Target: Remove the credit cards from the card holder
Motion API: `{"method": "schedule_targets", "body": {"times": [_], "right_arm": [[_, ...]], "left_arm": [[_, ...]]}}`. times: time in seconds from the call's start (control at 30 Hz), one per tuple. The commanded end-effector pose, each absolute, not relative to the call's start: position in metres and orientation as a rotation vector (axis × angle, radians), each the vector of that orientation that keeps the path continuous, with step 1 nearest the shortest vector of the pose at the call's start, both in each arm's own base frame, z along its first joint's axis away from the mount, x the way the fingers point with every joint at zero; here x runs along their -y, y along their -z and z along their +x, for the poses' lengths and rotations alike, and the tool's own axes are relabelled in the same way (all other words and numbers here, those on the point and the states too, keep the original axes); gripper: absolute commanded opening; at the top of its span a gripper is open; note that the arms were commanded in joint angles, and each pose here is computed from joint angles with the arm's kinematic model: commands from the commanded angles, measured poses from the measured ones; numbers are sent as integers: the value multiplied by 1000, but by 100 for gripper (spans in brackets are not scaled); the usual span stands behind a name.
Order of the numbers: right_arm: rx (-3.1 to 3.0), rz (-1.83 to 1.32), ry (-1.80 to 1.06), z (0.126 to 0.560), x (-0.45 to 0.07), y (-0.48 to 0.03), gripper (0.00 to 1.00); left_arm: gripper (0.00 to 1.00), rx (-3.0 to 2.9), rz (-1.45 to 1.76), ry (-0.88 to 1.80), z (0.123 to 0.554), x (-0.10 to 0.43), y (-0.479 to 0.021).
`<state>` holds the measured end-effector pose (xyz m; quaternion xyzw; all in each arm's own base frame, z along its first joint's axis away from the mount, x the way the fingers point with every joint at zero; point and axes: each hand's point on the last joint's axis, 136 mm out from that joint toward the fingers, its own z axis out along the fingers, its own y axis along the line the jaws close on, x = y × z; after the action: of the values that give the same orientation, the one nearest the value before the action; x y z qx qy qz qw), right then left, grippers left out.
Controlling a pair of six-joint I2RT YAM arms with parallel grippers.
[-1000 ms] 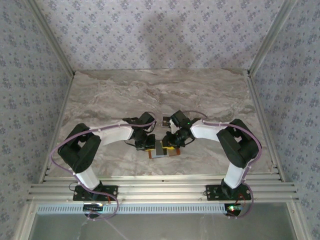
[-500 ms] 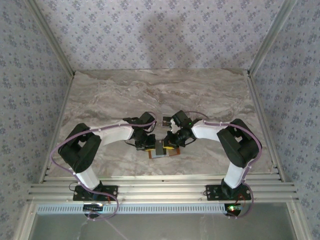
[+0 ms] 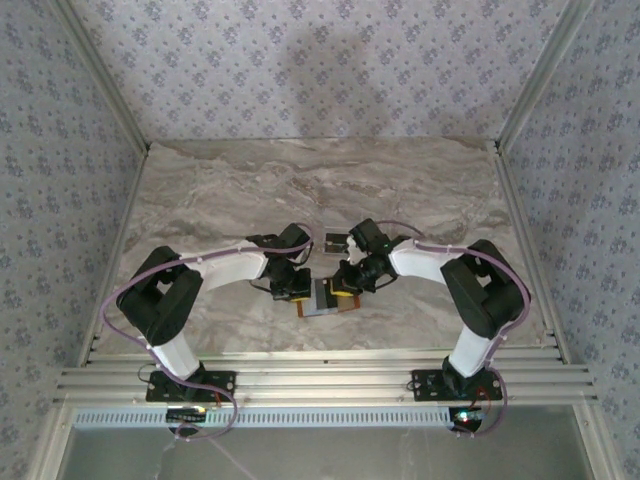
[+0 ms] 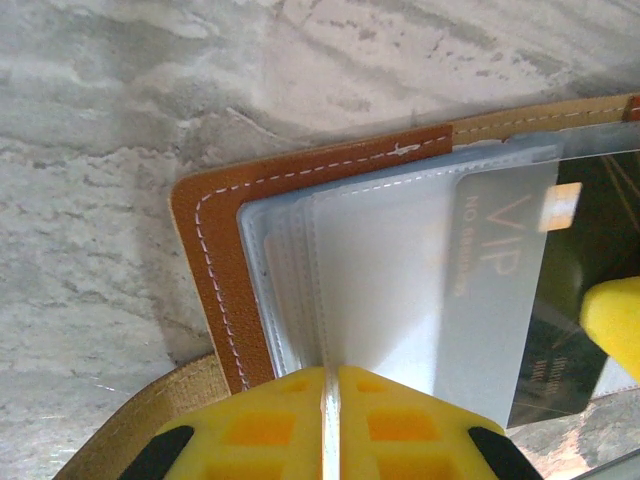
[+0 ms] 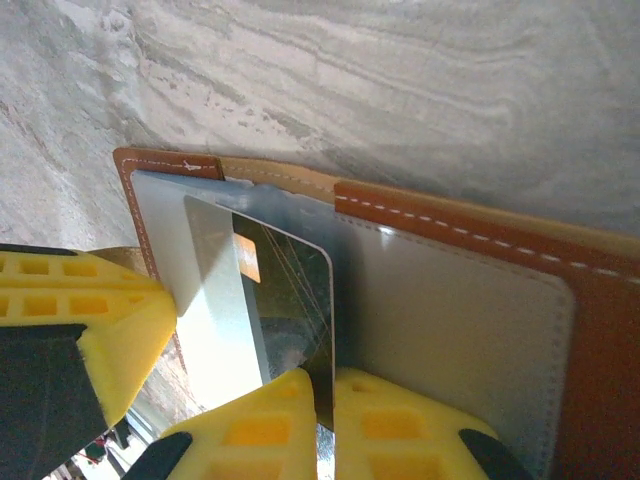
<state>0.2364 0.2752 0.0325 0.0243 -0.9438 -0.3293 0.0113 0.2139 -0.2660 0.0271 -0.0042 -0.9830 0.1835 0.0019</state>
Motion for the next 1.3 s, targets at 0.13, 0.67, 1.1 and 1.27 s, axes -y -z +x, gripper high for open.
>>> {"method": "schedule_targets", "body": {"times": [0.13,0.67,1.1,1.27], "right_arm": [[2995,43,915,234,-252,-34,9],[3008,73,971,233,-255,-61,7],[3020,99,996,234,-259,-76,5],[3030,162,1002,236,-260,-84,4]], "left_arm": [[12,3073,-31,-436,207,252,-14],[12,3075,-43,-434,207,253,-15],[11,3082,-59,-425,208,252,-17],[11,3117,-73,-340,212,243,-16]]}}
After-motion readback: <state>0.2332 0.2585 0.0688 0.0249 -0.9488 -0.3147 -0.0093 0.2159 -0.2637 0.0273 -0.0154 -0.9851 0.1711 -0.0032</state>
